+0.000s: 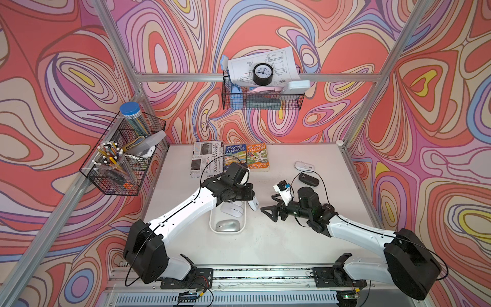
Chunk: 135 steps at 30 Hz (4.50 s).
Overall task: Put the mouse in the storage box
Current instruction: Pick up the mouse from the center of the board, then place the mouse in the storage box, then pick up the mouse from the center of the board.
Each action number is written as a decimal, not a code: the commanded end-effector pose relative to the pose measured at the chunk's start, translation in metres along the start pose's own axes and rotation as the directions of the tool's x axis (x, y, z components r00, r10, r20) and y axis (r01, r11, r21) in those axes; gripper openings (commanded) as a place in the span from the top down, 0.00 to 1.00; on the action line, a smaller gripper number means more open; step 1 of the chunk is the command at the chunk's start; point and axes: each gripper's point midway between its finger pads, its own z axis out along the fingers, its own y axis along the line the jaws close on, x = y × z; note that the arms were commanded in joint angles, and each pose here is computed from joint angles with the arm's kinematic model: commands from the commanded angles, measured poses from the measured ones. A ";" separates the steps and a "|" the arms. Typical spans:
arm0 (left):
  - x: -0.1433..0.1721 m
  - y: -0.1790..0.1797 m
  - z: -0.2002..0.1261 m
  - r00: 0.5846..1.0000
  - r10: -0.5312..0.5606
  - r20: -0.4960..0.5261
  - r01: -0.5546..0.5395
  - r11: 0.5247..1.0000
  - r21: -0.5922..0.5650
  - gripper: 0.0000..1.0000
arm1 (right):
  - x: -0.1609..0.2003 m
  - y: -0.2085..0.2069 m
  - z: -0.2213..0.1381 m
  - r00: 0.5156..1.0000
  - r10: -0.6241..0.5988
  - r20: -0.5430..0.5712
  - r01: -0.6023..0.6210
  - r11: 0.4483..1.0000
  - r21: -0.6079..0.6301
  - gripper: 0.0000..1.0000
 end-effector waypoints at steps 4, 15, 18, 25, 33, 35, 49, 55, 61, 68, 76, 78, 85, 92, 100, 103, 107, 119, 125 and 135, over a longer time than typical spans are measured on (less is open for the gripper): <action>-0.016 0.080 -0.020 0.984 0.170 0.058 -0.133 0.905 -0.405 1.00 | 0.013 -0.022 -0.002 1.000 0.016 -0.015 -0.014 0.992 0.124 0.02; -0.045 0.134 0.017 0.958 0.281 0.061 -0.179 0.749 -0.638 1.00 | 0.018 -0.026 0.005 0.999 0.024 -0.031 -0.020 0.992 0.127 0.02; -0.044 0.146 0.026 0.953 0.301 0.025 -0.204 0.701 -0.683 1.00 | 0.019 -0.026 0.005 0.999 0.025 -0.032 -0.021 0.991 0.129 0.02; -0.040 0.158 0.049 0.952 0.306 -0.020 -0.229 0.666 -0.710 1.00 | 0.021 -0.028 0.007 0.999 0.030 -0.040 -0.025 0.991 0.132 0.02; -0.019 0.169 0.066 0.965 0.258 -0.051 -0.218 0.675 -0.704 0.88 | 0.020 -0.029 0.006 0.999 0.026 -0.037 -0.021 0.990 0.142 0.02; -0.017 0.169 0.066 0.967 0.250 -0.048 -0.212 0.684 -0.698 0.70 | 0.020 -0.029 0.007 0.999 0.027 -0.039 -0.021 0.990 0.142 0.02; 0.011 0.139 0.069 0.991 0.132 -0.011 -0.120 0.855 -0.505 0.18 | 0.021 -0.032 0.009 0.999 0.028 -0.038 -0.022 0.988 0.151 0.02; 0.010 0.119 0.058 0.995 0.102 0.004 -0.091 0.904 -0.418 0.12 | 0.019 -0.035 0.007 0.999 0.029 -0.039 -0.022 0.984 0.175 0.02; 0.005 0.097 0.021 0.997 0.058 0.057 -0.036 0.941 -0.337 0.11 | -0.001 -0.059 -0.005 0.998 0.068 0.006 -0.066 0.943 0.327 0.02; 0.017 0.072 -0.038 0.995 0.012 0.095 0.009 0.976 -0.219 0.11 | -0.019 -0.127 -0.018 0.975 0.221 -0.023 -0.171 0.814 0.555 0.02; 0.054 0.068 -0.090 0.992 -0.010 0.126 0.025 0.992 -0.122 0.10 | -0.021 -0.244 -0.056 0.882 0.468 0.049 -0.349 0.580 0.736 0.02; 0.063 0.070 -0.099 0.991 -0.011 0.133 0.026 0.993 -0.115 0.10 | -0.020 -0.265 -0.063 0.864 0.501 0.058 -0.363 0.538 0.761 0.02; 0.083 0.079 -0.108 0.991 -0.014 0.135 0.030 0.993 -0.116 0.09 | -0.005 -0.318 -0.071 0.809 0.586 0.035 -0.404 0.512 0.758 0.02; 0.084 0.077 -0.110 0.989 -0.002 0.150 0.018 0.995 -0.102 0.08 | 0.010 -0.344 -0.066 0.796 0.603 -0.039 -0.374 0.543 0.752 0.02; 0.085 0.080 -0.107 0.988 -0.001 0.152 0.018 0.994 -0.111 0.08 | 0.031 -0.338 -0.051 0.766 0.636 -0.087 -0.405 0.585 0.703 0.02; 0.084 0.081 -0.108 0.987 -0.001 0.160 0.019 0.994 -0.111 0.08 | 0.037 -0.335 -0.052 0.749 0.656 -0.091 -0.417 0.575 0.704 0.02; 0.085 0.081 -0.107 0.988 0.000 0.155 0.017 0.994 -0.110 0.08 | 0.046 -0.325 -0.053 0.735 0.673 -0.088 -0.423 0.556 0.715 0.03; 0.086 0.089 -0.104 0.989 -0.010 0.146 0.032 0.988 -0.153 0.08 | 0.074 -0.310 -0.055 0.696 0.699 -0.164 -0.288 0.481 0.828 0.16; 0.086 0.089 -0.103 0.990 -0.010 0.144 0.032 0.988 -0.154 0.08 | 0.088 -0.307 -0.059 0.656 0.740 -0.149 -0.282 0.424 0.860 0.24; 0.086 0.088 -0.100 0.991 -0.018 0.133 0.038 0.987 -0.153 0.08 | 0.093 -0.303 -0.053 0.647 0.746 -0.160 -0.292 0.436 0.851 0.46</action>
